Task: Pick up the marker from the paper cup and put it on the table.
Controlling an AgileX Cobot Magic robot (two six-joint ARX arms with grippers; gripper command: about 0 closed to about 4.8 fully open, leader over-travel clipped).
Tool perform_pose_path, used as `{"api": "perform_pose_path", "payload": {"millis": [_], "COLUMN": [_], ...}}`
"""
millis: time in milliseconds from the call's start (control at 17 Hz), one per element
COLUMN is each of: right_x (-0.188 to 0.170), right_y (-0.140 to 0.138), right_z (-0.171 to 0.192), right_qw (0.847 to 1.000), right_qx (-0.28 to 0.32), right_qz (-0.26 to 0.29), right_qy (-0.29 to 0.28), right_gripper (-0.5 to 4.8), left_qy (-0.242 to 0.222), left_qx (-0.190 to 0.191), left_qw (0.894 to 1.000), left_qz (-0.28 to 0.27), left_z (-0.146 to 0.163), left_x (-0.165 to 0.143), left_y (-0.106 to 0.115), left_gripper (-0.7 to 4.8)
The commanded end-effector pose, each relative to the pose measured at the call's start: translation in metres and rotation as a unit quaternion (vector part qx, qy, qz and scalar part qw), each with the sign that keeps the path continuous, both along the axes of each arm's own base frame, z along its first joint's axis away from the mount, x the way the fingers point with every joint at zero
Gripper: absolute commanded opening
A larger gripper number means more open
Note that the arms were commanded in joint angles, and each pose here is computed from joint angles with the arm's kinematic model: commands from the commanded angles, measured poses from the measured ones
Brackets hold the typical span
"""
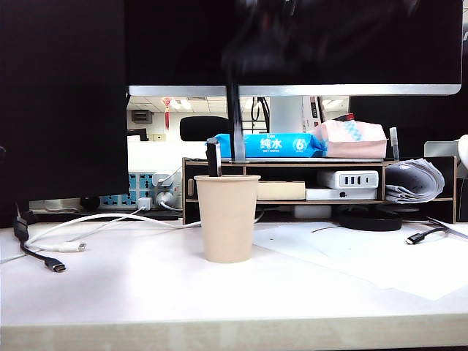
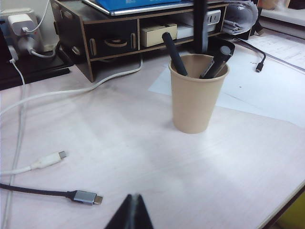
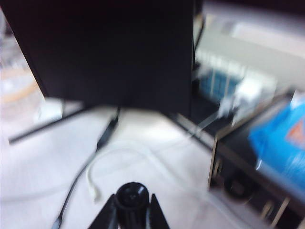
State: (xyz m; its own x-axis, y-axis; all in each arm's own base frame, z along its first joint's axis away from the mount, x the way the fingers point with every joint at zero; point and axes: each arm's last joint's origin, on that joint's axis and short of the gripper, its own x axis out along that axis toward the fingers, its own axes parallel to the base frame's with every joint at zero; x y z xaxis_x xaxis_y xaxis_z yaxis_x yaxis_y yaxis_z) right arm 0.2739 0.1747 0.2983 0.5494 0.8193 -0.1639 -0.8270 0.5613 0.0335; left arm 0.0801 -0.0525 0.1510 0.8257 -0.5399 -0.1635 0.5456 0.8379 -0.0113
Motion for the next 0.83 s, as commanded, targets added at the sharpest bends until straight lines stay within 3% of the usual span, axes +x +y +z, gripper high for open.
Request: {"api": "perform_pose_path", "payload": {"millis": [59,177,472,707,825], "right_x": [-0.009,-0.007,0.006,0.028,0.046], "right_y": [-0.009,-0.021,-0.058,-0.08,-0.096], "right_z": [0.022,0.02,-0.01,-0.034,-0.061], "right_qw": [0.998,0.996,0.976,0.955,0.92], "right_qx": [0.013,-0.003,-0.073,-0.007,0.046], "right_qz": [-0.051,-0.088,-0.166,-0.173,-0.186], "right_qy": [-0.034,-0.016,0.12,0.241,0.34], "right_gripper": [0.17,0.17,0.18,0.18,0.22], "left_qy": [0.005,0.005,0.005,0.005,0.005], "left_qx": [0.006,0.006,0.006,0.006,0.006], "left_qw": [1.0,1.0,1.0,1.0,1.0], "left_qz": [-0.001,-0.001,-0.001,-0.001,0.0], "left_z": [-0.002,-0.002,-0.002,-0.002,-0.002], "left_x": [0.0,0.0,0.0,0.0,0.0], "left_y": [0.0,0.0,0.0,0.0,0.0], "left_gripper": [-0.05,-0.05,-0.05,-0.05,-0.05]}}
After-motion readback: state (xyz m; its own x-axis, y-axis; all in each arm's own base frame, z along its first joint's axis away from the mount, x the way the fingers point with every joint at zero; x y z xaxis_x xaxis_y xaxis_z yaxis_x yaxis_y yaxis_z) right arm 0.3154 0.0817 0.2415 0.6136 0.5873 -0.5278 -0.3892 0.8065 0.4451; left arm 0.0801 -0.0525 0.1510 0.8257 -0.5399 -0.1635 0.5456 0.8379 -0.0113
